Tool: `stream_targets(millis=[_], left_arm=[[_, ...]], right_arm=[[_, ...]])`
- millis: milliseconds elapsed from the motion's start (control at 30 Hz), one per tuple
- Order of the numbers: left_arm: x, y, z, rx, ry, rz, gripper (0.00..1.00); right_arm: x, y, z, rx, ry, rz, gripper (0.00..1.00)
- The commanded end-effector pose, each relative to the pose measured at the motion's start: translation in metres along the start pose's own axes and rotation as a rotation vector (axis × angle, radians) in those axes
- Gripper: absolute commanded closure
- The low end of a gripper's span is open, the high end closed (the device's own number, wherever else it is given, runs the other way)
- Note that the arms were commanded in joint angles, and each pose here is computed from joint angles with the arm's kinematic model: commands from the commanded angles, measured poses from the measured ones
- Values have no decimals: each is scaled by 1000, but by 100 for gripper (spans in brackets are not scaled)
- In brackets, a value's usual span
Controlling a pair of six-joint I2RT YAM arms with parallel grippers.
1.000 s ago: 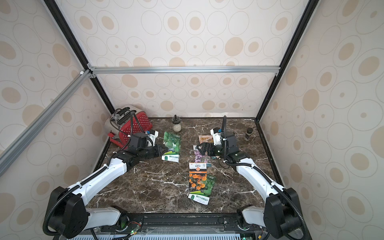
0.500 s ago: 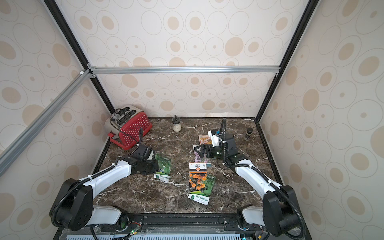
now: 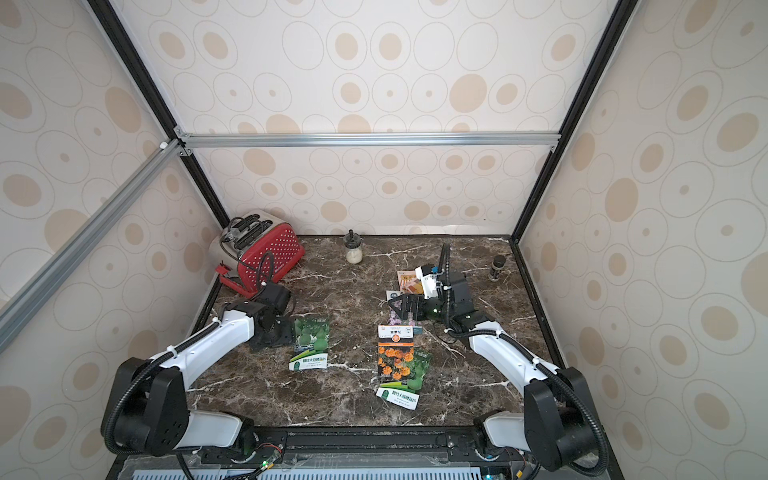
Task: Arrange the seed packets in a row
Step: Place the seed packet at the center of the board, then move the seed packet to the center of the board.
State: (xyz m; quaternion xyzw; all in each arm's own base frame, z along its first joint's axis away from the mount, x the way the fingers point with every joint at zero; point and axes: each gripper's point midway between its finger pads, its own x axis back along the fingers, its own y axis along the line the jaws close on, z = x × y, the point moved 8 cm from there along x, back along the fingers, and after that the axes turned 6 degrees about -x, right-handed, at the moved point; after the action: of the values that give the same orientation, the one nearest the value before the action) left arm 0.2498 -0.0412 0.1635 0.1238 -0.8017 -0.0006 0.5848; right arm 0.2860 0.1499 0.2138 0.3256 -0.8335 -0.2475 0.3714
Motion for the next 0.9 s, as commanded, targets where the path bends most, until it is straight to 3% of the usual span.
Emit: stream_targets(millis=[0, 133, 333, 700, 867], left_arm=[[36, 18, -20, 15, -82, -91, 20], [45, -2, -28, 79, -84, 44, 16], [40, -67, -21, 170, -101, 180, 13], [2, -107, 10, 573, 0, 102, 12], [-10, -124, 21, 618, 19, 116, 13]], right_arm=[[-1, -1, 2, 11, 0, 16, 0], [-1, -4, 0, -7, 6, 57, 0], [1, -6, -5, -25, -12, 106, 0], [4, -14, -4, -40, -17, 200, 0], [3, -16, -2, -35, -9, 212, 0]])
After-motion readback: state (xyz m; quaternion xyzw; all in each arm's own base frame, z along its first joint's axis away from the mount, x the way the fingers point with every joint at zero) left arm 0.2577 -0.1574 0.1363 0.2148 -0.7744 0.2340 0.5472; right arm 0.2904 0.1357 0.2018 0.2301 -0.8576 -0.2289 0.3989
